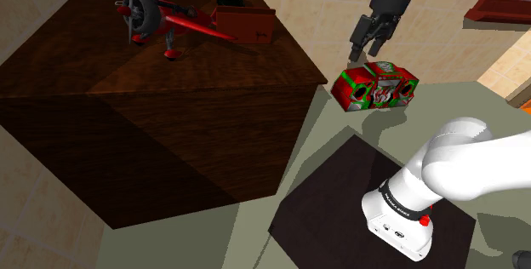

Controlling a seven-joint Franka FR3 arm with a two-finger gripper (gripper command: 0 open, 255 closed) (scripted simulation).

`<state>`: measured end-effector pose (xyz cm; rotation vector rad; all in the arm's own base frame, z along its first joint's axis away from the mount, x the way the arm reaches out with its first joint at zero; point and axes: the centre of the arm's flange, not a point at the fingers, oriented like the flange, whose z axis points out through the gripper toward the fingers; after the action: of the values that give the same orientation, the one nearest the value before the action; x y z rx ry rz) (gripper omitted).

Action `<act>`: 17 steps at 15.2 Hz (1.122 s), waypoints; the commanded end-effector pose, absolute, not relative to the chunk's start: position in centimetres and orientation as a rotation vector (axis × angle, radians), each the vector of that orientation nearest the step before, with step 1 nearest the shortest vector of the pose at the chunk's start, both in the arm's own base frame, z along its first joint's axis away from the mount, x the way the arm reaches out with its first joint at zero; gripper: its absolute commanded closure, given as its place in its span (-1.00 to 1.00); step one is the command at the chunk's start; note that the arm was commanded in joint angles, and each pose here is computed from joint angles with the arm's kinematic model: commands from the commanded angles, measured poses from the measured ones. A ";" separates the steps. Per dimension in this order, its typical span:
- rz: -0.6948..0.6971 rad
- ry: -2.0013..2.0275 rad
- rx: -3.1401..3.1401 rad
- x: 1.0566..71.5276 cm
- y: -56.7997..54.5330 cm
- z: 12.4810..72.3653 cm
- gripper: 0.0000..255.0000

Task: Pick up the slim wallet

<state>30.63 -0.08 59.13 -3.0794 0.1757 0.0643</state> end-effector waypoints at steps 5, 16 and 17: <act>-0.220 -0.113 -2.970 32.9 -2.2 57.5 -1.00; -0.886 -0.800 -2.435 41.9 -4.7 55.3 -1.00; -0.938 -0.853 -2.373 42.8 -4.7 55.3 -1.00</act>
<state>41.72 -4.55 55.39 -2.4370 -0.7909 -0.8758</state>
